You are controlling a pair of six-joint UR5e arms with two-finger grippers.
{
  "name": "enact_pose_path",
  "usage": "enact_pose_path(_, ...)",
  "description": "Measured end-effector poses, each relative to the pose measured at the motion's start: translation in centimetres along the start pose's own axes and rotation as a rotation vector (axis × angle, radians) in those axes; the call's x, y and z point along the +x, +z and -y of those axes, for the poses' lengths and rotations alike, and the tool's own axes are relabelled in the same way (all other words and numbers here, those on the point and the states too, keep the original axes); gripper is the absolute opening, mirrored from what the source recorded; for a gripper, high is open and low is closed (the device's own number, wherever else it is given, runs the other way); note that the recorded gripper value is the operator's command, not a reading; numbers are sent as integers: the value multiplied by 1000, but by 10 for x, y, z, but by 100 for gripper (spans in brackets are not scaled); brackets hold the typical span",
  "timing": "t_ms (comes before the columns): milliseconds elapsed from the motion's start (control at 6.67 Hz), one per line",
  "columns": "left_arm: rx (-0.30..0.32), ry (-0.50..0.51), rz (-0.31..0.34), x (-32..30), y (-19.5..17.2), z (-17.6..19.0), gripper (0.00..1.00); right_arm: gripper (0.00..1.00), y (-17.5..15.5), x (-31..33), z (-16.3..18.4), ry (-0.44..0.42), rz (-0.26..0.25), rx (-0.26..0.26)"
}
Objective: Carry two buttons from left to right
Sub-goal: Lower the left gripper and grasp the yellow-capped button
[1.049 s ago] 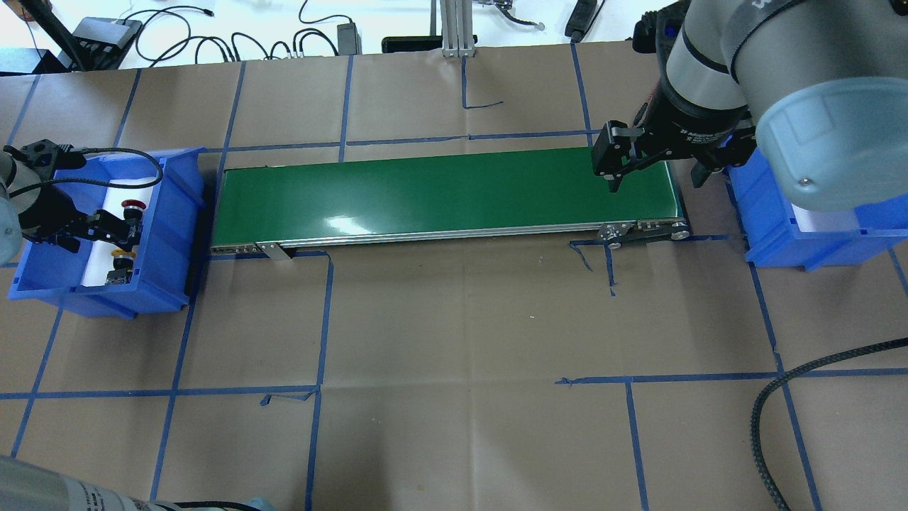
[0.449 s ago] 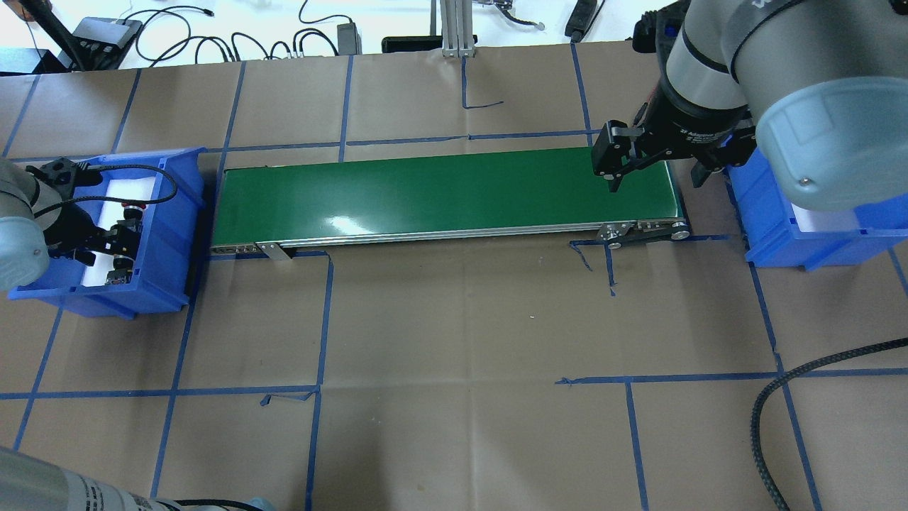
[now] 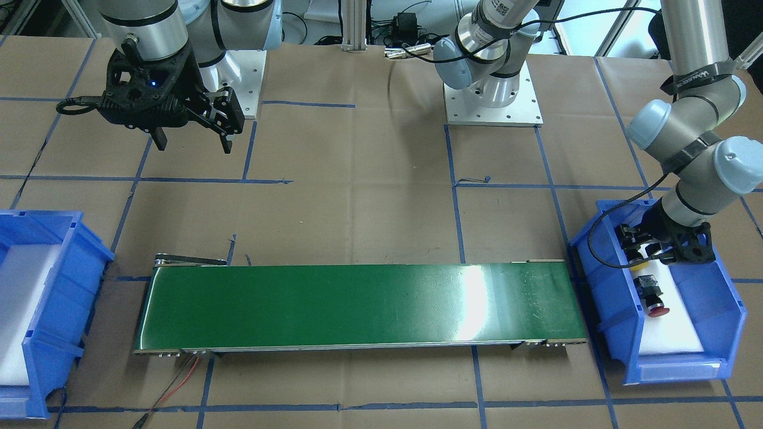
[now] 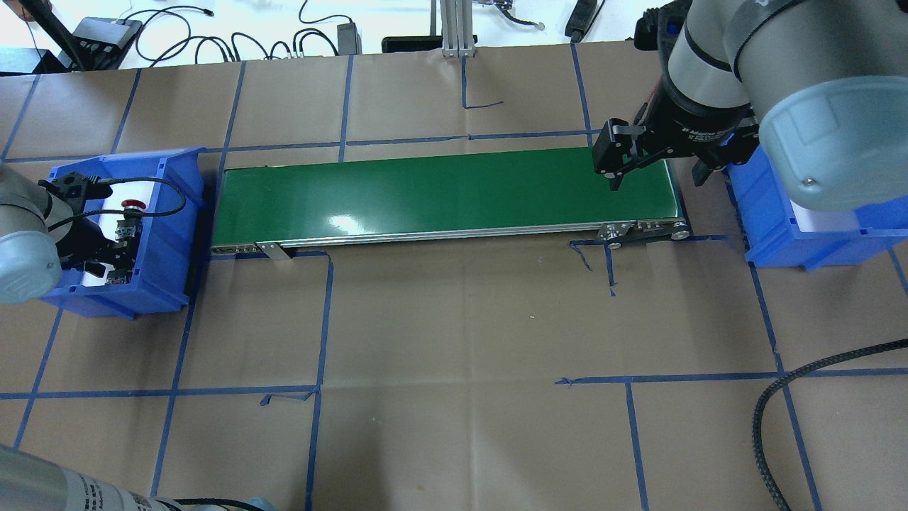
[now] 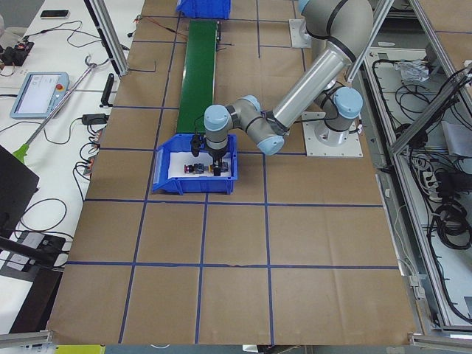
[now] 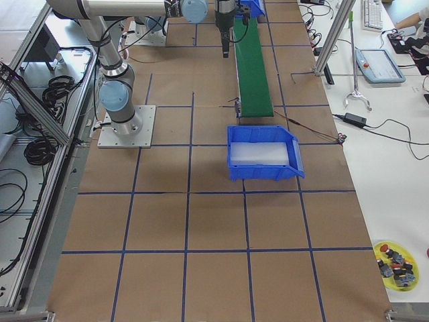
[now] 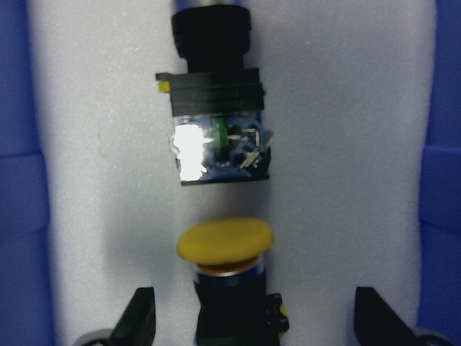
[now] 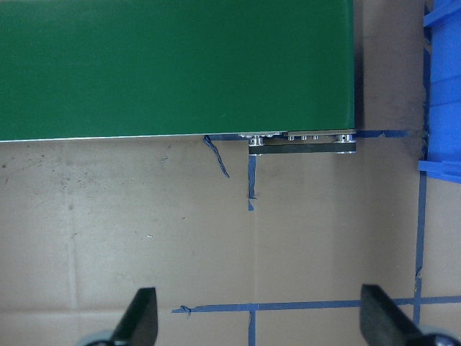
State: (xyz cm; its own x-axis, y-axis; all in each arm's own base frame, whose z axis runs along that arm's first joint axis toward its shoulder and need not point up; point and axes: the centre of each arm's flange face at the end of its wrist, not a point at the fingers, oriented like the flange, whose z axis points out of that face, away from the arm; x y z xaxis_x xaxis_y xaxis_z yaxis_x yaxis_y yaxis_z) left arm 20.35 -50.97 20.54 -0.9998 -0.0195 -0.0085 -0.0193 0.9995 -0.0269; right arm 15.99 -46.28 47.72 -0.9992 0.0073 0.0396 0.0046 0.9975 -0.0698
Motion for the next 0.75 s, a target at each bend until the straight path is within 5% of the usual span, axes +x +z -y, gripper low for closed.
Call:
enact_pose_path(449,11,-3,5,-3,-6,1,19,100,2,0,1,0,0,-5)
enact_pose_path(749,16,-3,10,-4,-11,3,6,100,3,0,1,0,0,-7)
